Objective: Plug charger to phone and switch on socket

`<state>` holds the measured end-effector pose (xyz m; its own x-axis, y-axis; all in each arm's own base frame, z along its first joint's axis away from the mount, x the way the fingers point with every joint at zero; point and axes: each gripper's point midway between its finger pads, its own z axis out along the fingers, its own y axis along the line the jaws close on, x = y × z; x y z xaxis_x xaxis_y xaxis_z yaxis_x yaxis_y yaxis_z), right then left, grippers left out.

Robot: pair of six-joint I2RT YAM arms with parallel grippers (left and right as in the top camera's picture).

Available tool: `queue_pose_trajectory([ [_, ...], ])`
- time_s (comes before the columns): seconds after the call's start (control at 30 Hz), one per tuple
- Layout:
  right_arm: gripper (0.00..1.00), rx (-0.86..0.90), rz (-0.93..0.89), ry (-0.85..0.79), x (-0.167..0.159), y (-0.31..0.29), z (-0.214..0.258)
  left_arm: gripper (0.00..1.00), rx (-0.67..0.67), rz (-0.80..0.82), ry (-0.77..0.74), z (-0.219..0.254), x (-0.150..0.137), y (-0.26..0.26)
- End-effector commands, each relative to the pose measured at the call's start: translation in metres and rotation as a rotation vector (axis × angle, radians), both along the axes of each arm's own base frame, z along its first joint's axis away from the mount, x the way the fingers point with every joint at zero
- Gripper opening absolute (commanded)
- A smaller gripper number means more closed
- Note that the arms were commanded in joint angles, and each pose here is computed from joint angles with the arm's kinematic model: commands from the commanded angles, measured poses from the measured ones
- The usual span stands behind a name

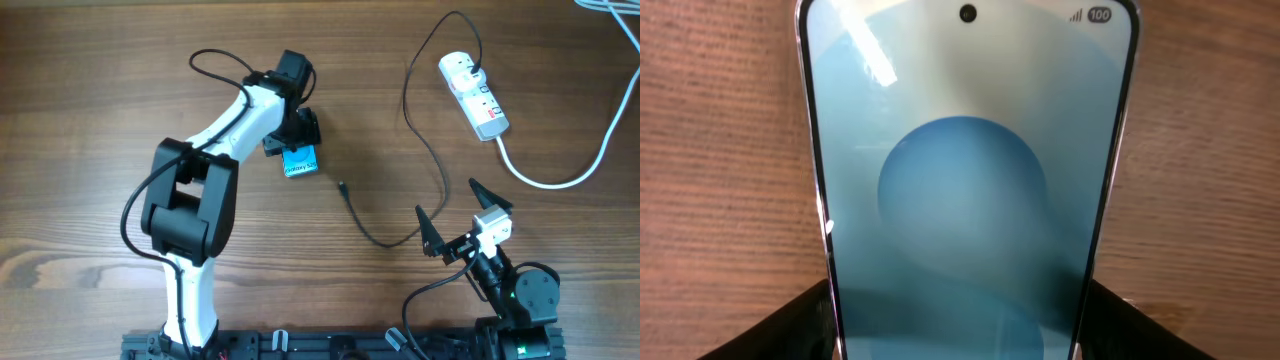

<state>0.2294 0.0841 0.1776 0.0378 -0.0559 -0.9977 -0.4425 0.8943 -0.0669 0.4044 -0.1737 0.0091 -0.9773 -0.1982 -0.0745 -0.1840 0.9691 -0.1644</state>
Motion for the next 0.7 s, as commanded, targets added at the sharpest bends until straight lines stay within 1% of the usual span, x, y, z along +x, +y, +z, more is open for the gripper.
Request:
queue_pose_trajectory([
  [0.0,1.0,0.013,-0.009,0.001,0.001,-0.001,0.001,0.69,-0.156,-0.031,-0.005,0.022,0.004,-0.006],
  [0.1,1.0,0.013,-0.009,0.001,0.001,-0.001,0.001,0.68,-0.202,-0.03,0.004,0.024,0.005,-0.003],
  [0.2,1.0,0.013,-0.009,0.001,0.001,-0.001,0.001,0.68,-0.201,-0.056,-0.005,0.024,0.006,-0.001],
  [0.43,1.0,0.016,-0.005,-0.005,0.0,-0.001,0.003,0.68,-0.217,-0.058,-0.004,0.025,0.006,-0.003],
  [0.5,1.0,0.114,0.028,0.018,-0.002,0.004,0.009,0.68,-0.217,-0.058,-0.006,0.026,0.007,-0.004],
  [0.57,1.0,0.173,0.118,0.059,-0.01,0.017,0.01,0.68,-0.217,-0.059,-0.006,0.026,0.007,-0.004],
  [0.6,1.0,0.192,0.109,0.074,-0.01,0.016,0.011,0.68,-0.217,-0.059,-0.006,0.026,0.007,-0.004],
  [0.67,1.0,0.23,0.038,0.075,-0.007,0.004,0.028,0.68,-0.217,-0.059,-0.006,0.025,0.007,-0.004],
])
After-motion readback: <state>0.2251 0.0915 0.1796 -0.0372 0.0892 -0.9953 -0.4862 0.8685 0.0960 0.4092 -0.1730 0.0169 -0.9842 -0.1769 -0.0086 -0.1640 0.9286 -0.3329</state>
